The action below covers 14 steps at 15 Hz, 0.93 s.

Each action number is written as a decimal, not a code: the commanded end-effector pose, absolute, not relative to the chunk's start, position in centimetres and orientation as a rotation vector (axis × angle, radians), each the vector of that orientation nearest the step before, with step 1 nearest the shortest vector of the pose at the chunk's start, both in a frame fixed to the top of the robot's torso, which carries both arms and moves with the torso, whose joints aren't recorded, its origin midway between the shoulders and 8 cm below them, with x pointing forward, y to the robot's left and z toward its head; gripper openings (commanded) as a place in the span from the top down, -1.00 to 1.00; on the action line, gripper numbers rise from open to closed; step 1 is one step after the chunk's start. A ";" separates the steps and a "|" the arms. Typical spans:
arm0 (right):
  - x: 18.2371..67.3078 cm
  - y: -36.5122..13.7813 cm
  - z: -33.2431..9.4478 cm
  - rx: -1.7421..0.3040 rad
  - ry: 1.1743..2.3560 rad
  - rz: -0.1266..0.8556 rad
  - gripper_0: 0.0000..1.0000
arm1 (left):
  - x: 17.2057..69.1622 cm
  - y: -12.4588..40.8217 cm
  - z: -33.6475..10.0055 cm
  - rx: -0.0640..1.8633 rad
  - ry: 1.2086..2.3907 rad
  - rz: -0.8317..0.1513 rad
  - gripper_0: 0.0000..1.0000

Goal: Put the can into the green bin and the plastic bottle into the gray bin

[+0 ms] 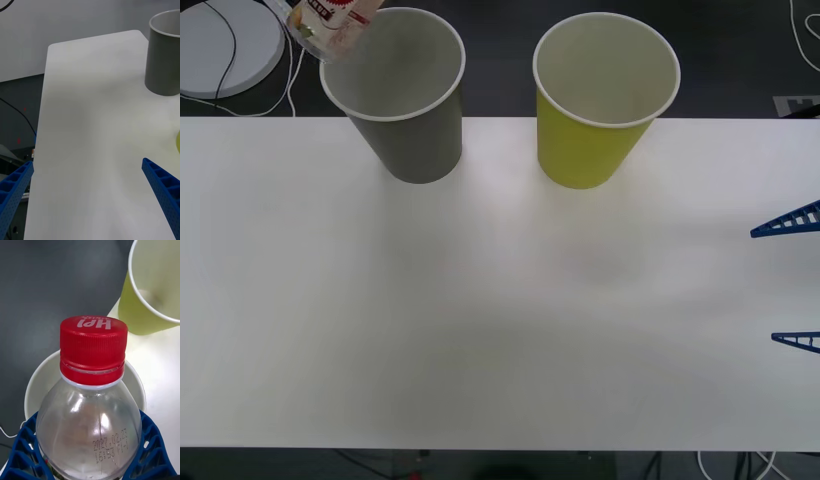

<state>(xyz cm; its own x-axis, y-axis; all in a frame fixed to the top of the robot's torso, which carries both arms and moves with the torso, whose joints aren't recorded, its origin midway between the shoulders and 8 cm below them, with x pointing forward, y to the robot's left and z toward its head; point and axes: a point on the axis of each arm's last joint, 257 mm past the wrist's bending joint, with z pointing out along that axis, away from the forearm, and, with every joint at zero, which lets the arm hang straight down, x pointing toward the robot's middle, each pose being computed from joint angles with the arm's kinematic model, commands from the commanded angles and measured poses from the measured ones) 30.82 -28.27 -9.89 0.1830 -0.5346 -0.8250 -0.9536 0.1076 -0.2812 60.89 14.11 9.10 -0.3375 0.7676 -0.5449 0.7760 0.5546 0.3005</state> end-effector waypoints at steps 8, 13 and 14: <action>30.8 -28.3 -9.9 -1.549 1.472 0.580 -1.00 | 61.7 12.0 9.1 1.235 2.113 -0.006 -1.00; 30.8 -28.3 -9.9 -1.549 1.472 0.580 -1.00 | 61.7 12.0 9.0 1.232 2.116 -0.012 -1.00; 30.8 -28.3 -9.9 -1.549 1.472 0.580 -1.00 | 61.7 12.0 9.1 1.231 2.115 -0.012 -1.00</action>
<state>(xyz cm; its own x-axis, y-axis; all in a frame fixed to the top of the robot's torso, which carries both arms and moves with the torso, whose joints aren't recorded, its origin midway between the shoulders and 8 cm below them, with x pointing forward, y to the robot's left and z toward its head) 30.82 -28.27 -9.89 0.1830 -0.5346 -0.8250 -0.9536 0.1076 -0.2812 61.71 12.01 9.02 -0.3210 0.7666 -0.5561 0.7722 0.5518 0.3149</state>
